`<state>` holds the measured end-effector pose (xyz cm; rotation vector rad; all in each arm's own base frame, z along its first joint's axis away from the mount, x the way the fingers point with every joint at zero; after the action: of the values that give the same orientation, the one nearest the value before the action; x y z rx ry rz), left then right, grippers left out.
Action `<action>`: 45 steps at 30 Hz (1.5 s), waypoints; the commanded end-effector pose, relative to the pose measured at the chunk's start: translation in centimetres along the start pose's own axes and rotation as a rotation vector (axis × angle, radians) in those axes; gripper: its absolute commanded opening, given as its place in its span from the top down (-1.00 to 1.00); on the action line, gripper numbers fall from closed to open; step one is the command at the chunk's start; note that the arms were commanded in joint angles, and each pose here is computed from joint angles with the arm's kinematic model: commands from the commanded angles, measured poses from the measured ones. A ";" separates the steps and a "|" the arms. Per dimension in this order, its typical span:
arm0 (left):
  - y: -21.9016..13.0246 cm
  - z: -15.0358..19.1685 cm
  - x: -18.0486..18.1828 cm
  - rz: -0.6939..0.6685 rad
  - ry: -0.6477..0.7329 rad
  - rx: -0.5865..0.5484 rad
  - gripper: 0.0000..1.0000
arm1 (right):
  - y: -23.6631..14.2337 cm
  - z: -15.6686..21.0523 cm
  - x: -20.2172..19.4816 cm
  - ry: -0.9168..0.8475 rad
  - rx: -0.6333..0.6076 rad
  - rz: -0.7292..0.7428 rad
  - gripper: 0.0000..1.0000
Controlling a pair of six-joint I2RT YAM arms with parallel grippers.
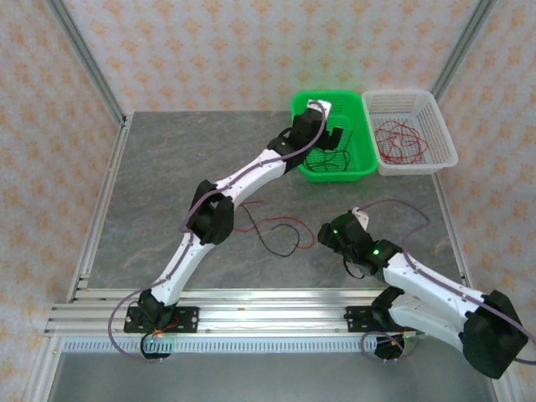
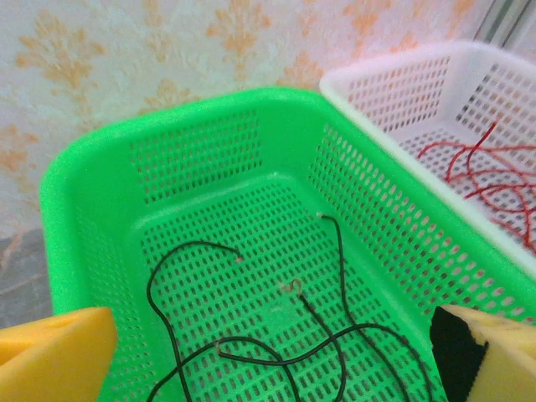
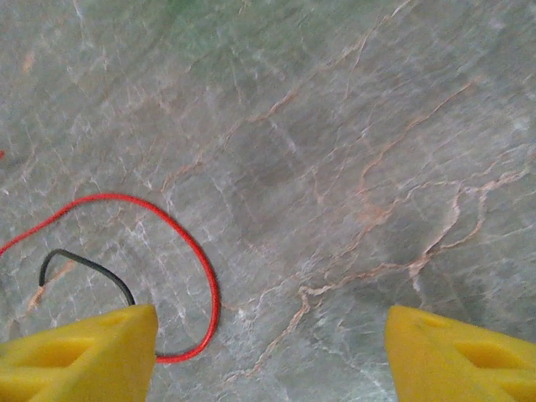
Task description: Untangle the cables
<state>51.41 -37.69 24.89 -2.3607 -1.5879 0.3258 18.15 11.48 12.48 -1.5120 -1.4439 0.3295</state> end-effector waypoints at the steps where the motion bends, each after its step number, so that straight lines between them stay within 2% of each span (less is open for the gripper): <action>1: -6.1 -7.3 0.7 -0.010 -0.052 -0.140 -0.97 | -0.3 -0.4 2.2 -0.017 0.010 -0.039 -0.37; 6: -10.9 -8.5 2.4 -0.057 -0.117 -0.160 -0.97 | 0.4 0.5 4.6 -0.078 0.051 -0.027 -0.29; 11: -16.0 -7.8 4.4 -0.113 -0.183 -0.133 -0.95 | 1.8 1.1 7.0 -0.142 0.091 -0.005 -0.18; 22: -24.1 -2.4 7.8 -0.164 -0.292 -0.068 -0.94 | 4.8 2.0 9.0 -0.211 0.142 0.037 0.06; 33: -27.6 0.0 9.4 -0.197 -0.334 -0.062 -0.94 | 7.9 3.1 9.4 -0.244 0.183 0.081 0.35; 36: -27.9 0.3 9.5 -0.199 -0.337 -0.062 -0.94 | 8.3 3.3 9.4 -0.247 0.188 0.087 0.56; 40: -28.2 0.5 9.7 -0.208 -0.331 -0.052 -0.93 | 8.0 3.1 9.5 -0.242 0.178 0.083 1.00; 45: -28.6 1.2 10.0 -0.222 -0.321 -0.032 -0.93 | 5.7 1.5 10.7 -0.238 0.137 0.034 1.00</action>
<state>30.83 -18.92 33.42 -2.2452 -1.9534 0.6574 22.53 21.60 8.64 -1.4411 -1.4706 0.7319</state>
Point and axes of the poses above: each hand's point on the last joint's axis, 136 mm out from that joint toward the fingers, its own y axis out along the fingers, its own x axis along the line the jaws close on, z = x × y, the point moved 7 cm from there along -y, back along the fingers, and after that the axes turned 2 degrees about y, right-handed, at the moved point
